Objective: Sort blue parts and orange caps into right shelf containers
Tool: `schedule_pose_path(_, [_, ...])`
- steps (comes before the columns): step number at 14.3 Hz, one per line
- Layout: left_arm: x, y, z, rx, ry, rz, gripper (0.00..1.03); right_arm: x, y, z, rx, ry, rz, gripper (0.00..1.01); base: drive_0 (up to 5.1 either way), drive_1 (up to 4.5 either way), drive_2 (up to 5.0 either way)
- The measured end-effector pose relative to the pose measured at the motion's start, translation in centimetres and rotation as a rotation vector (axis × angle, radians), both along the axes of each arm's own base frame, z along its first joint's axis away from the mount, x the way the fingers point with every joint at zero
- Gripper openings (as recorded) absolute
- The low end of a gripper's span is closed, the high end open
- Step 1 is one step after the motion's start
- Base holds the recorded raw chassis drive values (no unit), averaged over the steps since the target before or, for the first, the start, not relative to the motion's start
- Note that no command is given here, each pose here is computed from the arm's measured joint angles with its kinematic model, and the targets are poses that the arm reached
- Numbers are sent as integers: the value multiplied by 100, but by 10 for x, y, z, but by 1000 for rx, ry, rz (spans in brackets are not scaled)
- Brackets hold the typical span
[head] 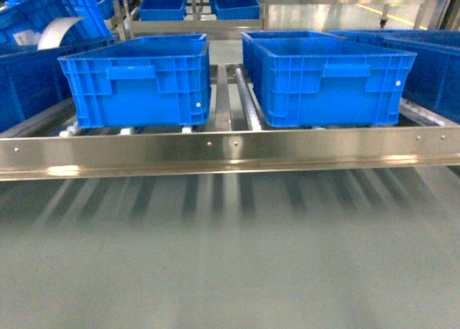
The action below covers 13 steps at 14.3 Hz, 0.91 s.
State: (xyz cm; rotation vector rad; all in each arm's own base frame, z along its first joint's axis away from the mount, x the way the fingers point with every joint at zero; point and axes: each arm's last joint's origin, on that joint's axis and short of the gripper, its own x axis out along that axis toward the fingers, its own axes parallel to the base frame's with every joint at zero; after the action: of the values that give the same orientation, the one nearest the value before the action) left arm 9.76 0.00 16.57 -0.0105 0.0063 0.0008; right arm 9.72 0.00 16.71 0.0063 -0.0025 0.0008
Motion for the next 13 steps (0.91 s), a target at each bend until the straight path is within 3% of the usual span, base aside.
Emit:
schedule_pose_path(3, [0, 0, 0, 0, -2, -1, 42, 0, 0, 0, 0, -2, -1, 45, -9, 271, -290])
schedule_pose_path(13, [0, 0, 0, 0, 0, -1, 42, 0, 0, 0, 0, 0, -1, 45, 125, 549, -299])
